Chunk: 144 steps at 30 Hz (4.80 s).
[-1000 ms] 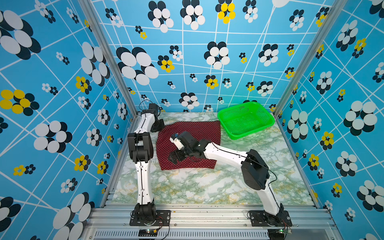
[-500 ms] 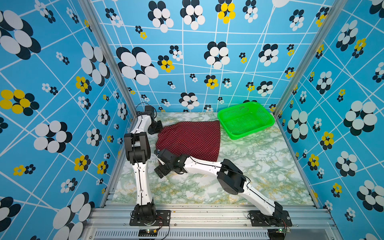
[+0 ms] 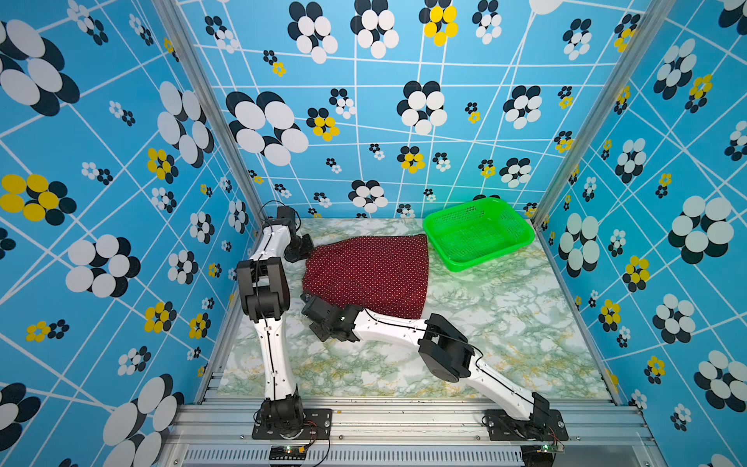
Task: Roll up the skirts
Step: Fold the skirt at the center of the board, then roll the skirt at the center of the board.
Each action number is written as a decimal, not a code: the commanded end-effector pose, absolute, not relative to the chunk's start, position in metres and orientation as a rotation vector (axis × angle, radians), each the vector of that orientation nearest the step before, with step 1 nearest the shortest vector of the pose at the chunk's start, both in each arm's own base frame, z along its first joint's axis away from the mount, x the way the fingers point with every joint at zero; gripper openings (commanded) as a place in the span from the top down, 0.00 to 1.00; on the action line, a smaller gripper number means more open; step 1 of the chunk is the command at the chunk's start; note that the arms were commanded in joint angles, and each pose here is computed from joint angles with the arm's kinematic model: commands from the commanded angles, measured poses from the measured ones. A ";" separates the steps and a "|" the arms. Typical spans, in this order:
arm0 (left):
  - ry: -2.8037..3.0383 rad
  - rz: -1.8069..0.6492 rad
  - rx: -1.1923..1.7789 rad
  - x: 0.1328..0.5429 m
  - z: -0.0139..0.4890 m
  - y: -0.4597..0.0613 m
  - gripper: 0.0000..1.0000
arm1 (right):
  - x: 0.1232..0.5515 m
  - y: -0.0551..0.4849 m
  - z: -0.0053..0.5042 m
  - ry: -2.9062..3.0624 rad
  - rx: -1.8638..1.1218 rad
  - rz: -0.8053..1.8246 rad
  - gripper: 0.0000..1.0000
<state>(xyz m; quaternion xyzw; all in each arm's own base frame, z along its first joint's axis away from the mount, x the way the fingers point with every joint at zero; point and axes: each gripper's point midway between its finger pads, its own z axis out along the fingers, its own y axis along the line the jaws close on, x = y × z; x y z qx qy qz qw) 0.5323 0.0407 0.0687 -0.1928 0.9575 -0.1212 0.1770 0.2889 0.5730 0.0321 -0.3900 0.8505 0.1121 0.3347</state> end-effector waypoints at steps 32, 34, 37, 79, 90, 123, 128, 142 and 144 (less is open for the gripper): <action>2.518 0.052 -0.270 0.557 0.197 -0.015 1.00 | 0.302 0.379 0.094 2.521 -0.557 0.529 0.95; 2.528 0.061 -0.244 0.572 0.189 -0.025 1.00 | 0.317 0.366 0.093 2.538 -0.525 0.532 0.95; 2.509 0.051 -0.224 0.592 0.182 -0.039 1.00 | 0.335 0.352 0.093 2.555 -0.485 0.551 0.95; 1.475 0.321 1.345 0.378 0.180 -0.219 0.05 | 0.380 0.207 0.147 2.451 -0.029 0.670 0.01; 1.439 0.395 1.752 0.261 0.111 -0.194 0.05 | 0.359 0.198 0.150 2.403 0.005 0.752 0.01; 1.500 0.475 1.828 0.299 -0.004 -0.213 0.12 | 0.350 0.177 0.171 2.331 0.042 0.785 0.01; 1.488 0.479 1.856 0.292 -0.027 -0.222 0.15 | 0.352 0.173 0.169 2.326 0.065 0.786 0.01; 1.485 0.439 1.709 0.304 0.005 -0.257 0.93 | 0.356 0.163 0.160 2.340 0.117 0.792 0.01; 1.513 0.386 1.638 0.304 0.027 -0.267 1.00 | 0.357 0.163 0.161 2.337 0.115 0.793 0.01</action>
